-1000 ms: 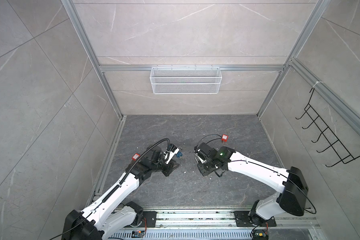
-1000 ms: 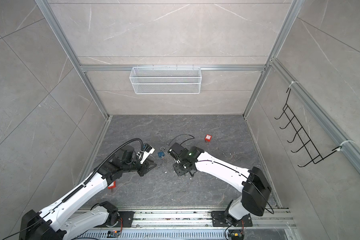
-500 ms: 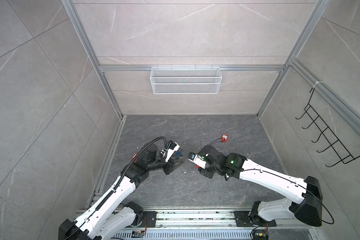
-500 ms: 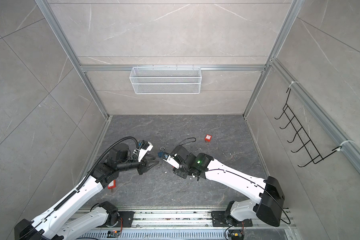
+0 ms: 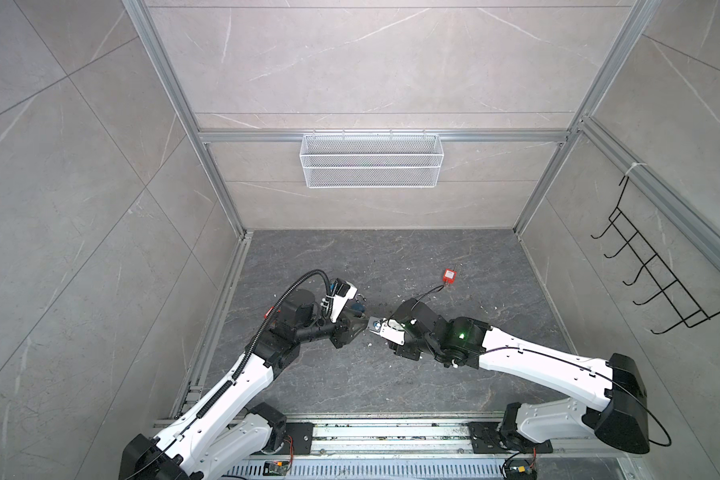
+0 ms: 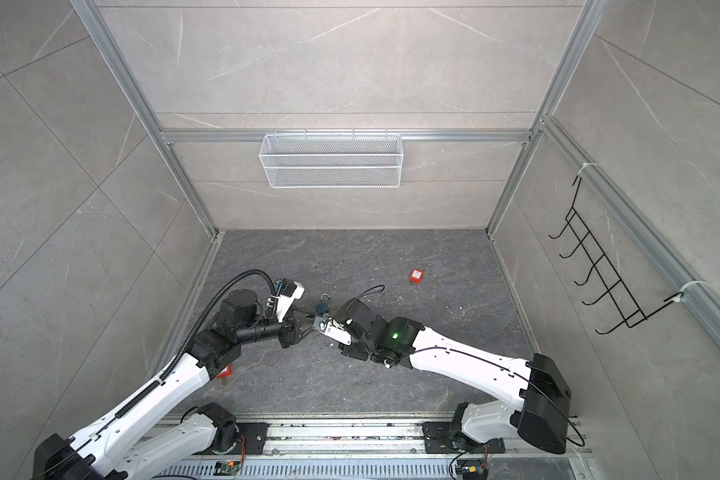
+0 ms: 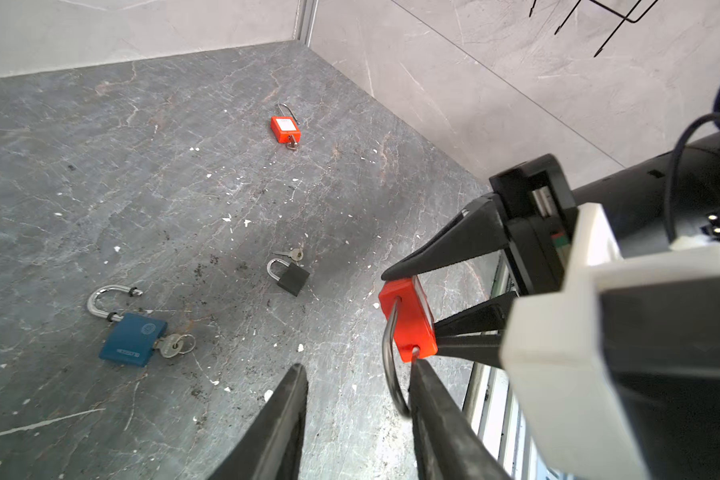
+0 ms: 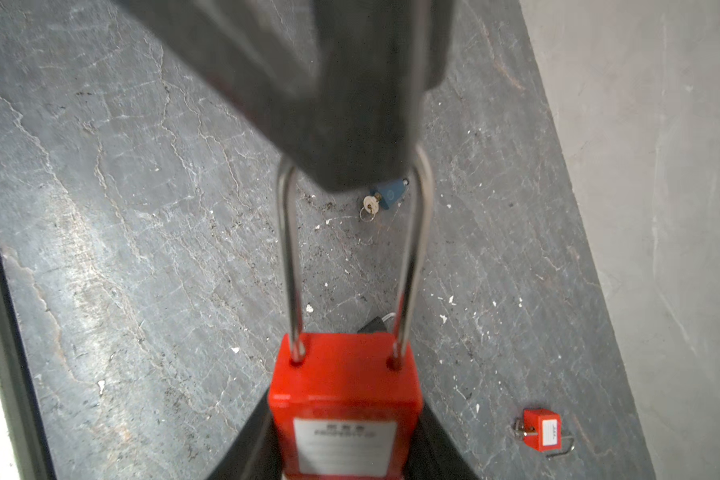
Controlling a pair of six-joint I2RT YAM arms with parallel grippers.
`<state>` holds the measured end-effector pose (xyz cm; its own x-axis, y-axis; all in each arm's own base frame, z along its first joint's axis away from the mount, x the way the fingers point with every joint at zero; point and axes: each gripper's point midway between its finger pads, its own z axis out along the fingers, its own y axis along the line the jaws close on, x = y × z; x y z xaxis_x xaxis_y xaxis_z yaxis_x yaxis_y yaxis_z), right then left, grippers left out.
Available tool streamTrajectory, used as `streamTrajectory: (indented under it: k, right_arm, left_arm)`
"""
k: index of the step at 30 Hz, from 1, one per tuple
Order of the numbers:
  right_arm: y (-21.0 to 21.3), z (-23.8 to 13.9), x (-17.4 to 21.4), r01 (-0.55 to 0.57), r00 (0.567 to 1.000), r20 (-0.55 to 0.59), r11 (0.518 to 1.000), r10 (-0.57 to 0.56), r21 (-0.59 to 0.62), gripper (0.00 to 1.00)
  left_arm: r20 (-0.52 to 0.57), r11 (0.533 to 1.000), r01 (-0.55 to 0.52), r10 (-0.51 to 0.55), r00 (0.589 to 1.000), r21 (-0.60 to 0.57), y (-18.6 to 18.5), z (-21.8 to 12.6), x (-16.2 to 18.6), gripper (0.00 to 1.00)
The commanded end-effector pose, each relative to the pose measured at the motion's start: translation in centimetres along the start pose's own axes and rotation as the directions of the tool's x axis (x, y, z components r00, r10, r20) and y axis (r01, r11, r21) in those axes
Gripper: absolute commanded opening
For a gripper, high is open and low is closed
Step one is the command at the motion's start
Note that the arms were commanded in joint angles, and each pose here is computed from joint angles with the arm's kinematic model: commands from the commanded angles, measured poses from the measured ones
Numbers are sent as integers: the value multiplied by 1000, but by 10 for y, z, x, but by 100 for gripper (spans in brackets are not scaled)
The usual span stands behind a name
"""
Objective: Lock with the key
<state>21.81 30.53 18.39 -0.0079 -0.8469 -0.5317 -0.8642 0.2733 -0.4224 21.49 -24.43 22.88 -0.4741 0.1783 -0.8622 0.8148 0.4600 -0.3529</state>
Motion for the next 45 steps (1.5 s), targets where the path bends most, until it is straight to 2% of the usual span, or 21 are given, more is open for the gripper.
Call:
streamTrajectory:
  k: [1,5,12,18,20,25,28,30,33,39,45]
  right_arm:
    - [-8,-8,-15,19,998,64,998,-22,52,31]
    - [-9,-7,-14,39,998,46,997,-43,73,30]
    - [-18,-11,-19,53,997,56,991,-61,125,30]
    - [-19,-11,-21,61,996,56,989,-69,135,31]
    - [-20,-12,-20,64,996,54,988,-72,138,35]
    - [-21,-19,-18,74,995,57,987,-83,141,53]
    - [-14,-31,-14,111,990,75,989,-119,102,65]
    - [-6,-45,-11,109,987,113,993,-112,33,71]
    - [6,-73,-14,37,984,181,988,-9,-152,71]
    - [9,-85,9,23,994,109,972,3,-234,66]
    - [9,-83,-7,32,988,155,957,14,-288,60]
  left_arm:
    - [27,999,11,-12,1000,42,-5,3,-8,40]
    - [26,998,9,-11,1000,58,-7,4,-7,32]
    - [-1,996,15,-15,1000,88,-12,4,1,11]
    - [5,994,7,-7,1000,111,-16,3,-3,0]
    - [11,992,-2,0,1000,124,-19,3,-6,0]
    - [44,989,-43,37,998,141,-25,-1,-13,0]
    - [78,984,-105,94,992,147,-29,-5,-19,0]
    - [101,976,-153,138,985,157,-34,-8,-22,0]
    - [128,955,-223,201,971,197,-46,-15,-23,0]
    - [181,903,-345,306,935,255,-65,-26,-22,0]
    - [211,856,-418,367,906,306,-78,-30,-20,0]
